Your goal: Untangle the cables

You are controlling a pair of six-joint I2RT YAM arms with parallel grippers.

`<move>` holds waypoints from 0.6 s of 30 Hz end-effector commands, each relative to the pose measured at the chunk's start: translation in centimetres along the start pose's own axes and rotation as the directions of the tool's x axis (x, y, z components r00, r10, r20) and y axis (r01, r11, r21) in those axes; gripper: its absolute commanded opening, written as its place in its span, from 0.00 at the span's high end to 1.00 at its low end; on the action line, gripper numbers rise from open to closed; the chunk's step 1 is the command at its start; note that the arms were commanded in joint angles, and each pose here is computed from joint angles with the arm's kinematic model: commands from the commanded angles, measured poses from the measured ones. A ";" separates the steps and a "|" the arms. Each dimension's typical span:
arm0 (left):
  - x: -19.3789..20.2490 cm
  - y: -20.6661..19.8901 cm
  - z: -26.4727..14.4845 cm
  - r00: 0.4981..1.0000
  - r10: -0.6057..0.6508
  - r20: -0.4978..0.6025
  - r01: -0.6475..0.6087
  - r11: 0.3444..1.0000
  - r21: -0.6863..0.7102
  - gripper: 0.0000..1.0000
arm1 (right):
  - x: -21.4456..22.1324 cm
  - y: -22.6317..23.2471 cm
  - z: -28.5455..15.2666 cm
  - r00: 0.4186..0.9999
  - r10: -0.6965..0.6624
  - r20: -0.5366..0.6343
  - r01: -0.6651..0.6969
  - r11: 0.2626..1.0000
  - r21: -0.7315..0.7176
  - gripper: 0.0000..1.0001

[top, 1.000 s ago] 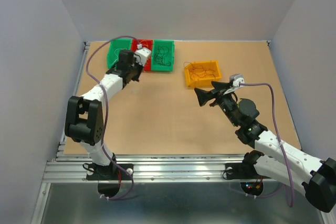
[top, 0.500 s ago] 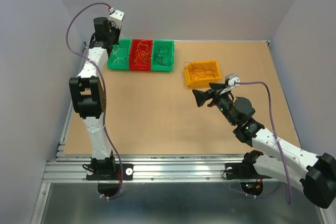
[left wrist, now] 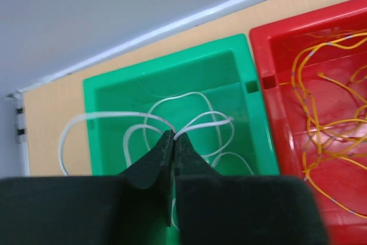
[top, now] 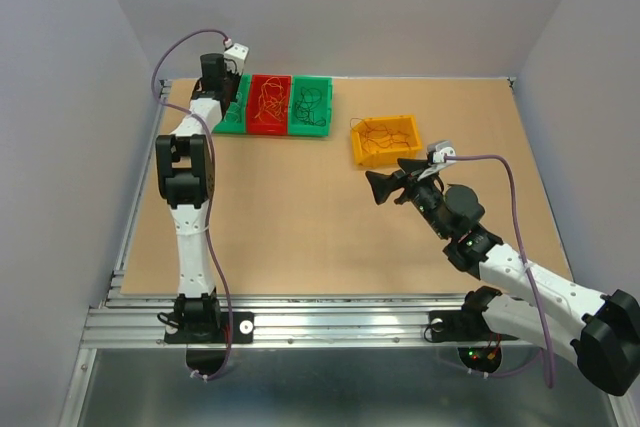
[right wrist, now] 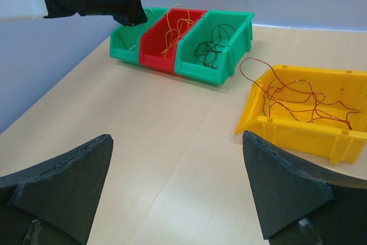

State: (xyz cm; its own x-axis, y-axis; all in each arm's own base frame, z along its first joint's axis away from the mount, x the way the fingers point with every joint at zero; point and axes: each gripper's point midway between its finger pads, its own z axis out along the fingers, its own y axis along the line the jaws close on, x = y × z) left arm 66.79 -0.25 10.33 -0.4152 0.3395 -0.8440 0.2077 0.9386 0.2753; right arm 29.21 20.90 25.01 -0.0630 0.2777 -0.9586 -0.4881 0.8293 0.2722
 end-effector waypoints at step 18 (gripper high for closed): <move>-6.0 0.4 -22.0 0.961 -0.063 0.270 0.057 0.998 0.029 0.24 | -4.1 2.1 0.5 0.997 0.004 0.079 0.002 0.998 -0.069 0.00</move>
State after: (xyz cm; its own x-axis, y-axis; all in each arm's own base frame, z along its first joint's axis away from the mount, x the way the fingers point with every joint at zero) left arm 55.66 0.32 19.77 -0.3443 0.3381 -0.8759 0.1850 0.9391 0.2898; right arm 29.56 21.95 24.45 -0.0940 0.2556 -0.9622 -0.5102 0.8176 0.2671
